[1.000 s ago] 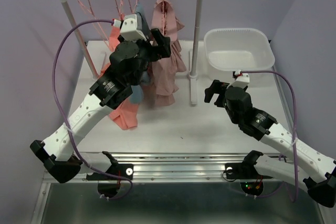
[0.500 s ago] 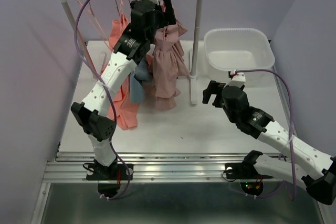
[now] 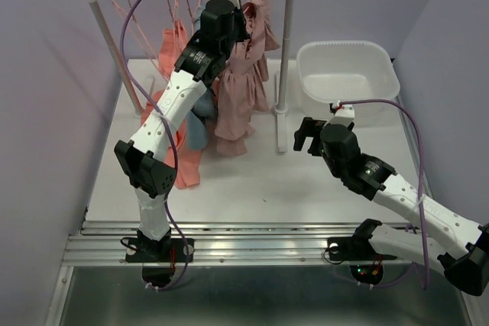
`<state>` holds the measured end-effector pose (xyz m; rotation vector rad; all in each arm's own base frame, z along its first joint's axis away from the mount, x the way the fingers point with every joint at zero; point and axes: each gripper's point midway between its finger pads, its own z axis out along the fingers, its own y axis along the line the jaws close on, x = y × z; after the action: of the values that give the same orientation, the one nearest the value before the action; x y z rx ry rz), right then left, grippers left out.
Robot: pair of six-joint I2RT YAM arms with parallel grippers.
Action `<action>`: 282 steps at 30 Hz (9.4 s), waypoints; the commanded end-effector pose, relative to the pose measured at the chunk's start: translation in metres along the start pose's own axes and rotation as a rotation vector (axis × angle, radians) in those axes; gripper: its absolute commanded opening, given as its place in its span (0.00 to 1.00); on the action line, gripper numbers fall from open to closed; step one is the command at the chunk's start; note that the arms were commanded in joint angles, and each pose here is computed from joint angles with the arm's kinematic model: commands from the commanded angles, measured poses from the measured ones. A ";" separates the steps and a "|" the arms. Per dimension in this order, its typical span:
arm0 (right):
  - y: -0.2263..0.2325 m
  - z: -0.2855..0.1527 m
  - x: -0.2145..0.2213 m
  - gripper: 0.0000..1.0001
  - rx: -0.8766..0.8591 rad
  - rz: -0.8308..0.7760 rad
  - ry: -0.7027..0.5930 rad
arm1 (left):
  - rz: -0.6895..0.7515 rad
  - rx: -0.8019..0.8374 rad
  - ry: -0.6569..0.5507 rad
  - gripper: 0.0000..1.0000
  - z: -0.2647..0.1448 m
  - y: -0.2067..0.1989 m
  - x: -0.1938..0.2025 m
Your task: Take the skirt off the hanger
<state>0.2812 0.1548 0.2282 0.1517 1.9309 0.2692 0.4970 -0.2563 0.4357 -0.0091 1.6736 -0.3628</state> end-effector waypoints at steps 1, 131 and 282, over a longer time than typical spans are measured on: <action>0.008 -0.002 -0.027 1.00 -0.013 0.030 -0.060 | -0.036 -0.004 -0.100 0.00 -0.014 0.003 -0.041; 0.189 -0.098 0.112 0.01 -1.117 -0.408 0.262 | -0.356 -0.191 -0.043 0.00 -0.122 0.027 0.062; -0.113 0.056 -0.201 1.00 0.051 0.182 -0.420 | 0.032 -0.068 -0.394 0.00 -0.090 -0.029 -0.089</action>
<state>0.4334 -0.0015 0.3367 0.3971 1.5904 0.2280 0.4222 -0.2602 0.4682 -0.0507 1.4713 -0.2559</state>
